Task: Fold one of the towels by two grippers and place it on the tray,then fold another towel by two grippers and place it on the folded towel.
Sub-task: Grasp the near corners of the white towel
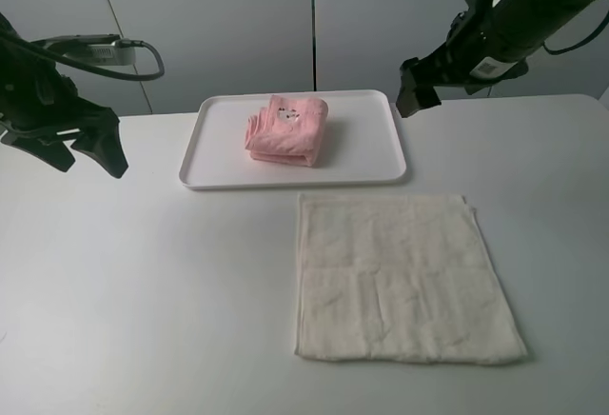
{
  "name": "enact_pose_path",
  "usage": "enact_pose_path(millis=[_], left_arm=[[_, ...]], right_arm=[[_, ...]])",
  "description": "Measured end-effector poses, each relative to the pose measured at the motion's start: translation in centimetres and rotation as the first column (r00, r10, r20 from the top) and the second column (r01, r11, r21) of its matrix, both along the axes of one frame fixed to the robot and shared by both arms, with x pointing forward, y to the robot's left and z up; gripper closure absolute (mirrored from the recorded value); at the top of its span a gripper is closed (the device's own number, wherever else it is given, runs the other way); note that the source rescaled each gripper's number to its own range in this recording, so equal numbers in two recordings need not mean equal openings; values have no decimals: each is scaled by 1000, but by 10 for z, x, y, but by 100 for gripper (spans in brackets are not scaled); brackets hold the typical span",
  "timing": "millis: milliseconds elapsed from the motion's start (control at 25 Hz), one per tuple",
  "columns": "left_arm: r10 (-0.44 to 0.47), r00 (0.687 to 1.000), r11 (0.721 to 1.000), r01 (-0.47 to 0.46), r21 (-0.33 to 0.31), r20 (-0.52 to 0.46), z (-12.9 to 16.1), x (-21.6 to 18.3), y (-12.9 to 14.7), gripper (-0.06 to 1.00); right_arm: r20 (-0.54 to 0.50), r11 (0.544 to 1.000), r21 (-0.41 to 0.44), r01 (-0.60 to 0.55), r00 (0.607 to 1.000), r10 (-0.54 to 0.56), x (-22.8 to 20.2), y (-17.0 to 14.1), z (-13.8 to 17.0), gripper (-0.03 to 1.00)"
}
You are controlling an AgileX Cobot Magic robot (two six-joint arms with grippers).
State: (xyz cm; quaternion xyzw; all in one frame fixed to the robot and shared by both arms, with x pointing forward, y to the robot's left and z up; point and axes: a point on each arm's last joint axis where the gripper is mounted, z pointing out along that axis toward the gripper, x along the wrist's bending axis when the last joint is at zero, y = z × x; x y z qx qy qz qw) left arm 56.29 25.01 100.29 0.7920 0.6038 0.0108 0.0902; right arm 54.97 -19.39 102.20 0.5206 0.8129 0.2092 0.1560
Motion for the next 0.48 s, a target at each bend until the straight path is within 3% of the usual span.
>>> enact_pose_path(millis=[280,480], left_arm=[[-169,985,986,169,3,23,0,-10,-52,-4],[-342,939,940,341,16,34,0,-26,-92,-4]], right_arm=[[-65,999,-53,-6,998,2,-58,-21,8,-3],[-53,997,-69,-25,998,22,-99,-36,13,-3]])
